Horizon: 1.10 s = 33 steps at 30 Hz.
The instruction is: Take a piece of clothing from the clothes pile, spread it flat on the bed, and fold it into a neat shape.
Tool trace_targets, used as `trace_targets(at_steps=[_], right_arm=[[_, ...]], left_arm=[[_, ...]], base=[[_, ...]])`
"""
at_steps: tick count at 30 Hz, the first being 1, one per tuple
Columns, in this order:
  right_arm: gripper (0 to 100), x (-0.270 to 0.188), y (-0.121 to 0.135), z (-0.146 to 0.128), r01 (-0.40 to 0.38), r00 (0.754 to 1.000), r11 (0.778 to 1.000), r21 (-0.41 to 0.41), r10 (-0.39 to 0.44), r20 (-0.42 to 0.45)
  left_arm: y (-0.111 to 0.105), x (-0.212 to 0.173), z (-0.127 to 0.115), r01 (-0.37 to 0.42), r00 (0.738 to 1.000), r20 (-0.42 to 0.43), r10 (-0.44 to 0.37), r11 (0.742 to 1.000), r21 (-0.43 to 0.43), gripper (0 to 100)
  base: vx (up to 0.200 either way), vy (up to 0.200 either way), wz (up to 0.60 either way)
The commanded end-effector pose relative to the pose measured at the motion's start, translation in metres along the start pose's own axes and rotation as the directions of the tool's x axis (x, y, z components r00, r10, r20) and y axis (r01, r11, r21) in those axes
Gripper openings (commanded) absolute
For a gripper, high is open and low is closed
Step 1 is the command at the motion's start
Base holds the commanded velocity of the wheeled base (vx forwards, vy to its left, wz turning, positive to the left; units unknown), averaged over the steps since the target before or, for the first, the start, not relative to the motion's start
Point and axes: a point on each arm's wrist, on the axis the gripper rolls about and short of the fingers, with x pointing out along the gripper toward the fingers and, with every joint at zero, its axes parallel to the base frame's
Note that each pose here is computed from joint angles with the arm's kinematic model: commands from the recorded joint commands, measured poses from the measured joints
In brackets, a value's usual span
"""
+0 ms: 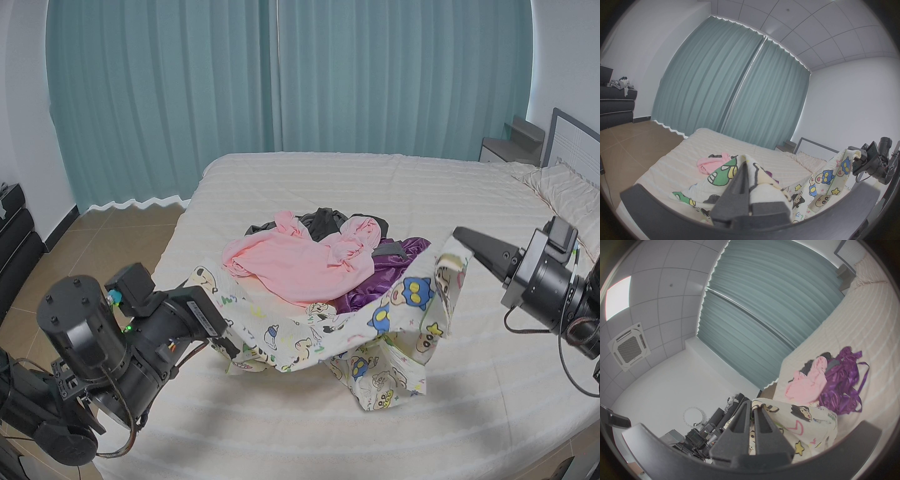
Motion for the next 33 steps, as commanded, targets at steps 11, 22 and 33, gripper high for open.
trace_targets(at_steps=[11,22,33], right_arm=[[0,0.012,-0.024,-0.039,0.106,0.983,0.988,0.111,-0.087,-0.163],[0,0.015,-0.03,-0.044,0.089,0.988,0.988,0.127,-0.071,-0.139],[0,0.011,-0.029,-0.043,0.084,0.989,0.989,0.122,-0.068,-0.132]], left_arm=[[0.005,0.011,-0.05,-0.055,0.984,-0.169,0.047,0.998,-0.043,0],[0.006,0.018,-0.06,-0.099,0.981,-0.173,0.089,0.994,-0.053,0],[0.004,0.017,-0.06,-0.107,0.982,-0.163,0.096,0.993,-0.057,0]], base=[[0.0,0.0,0.0],[0.0,0.0,0.0],[-0.2,0.0,0.0]])
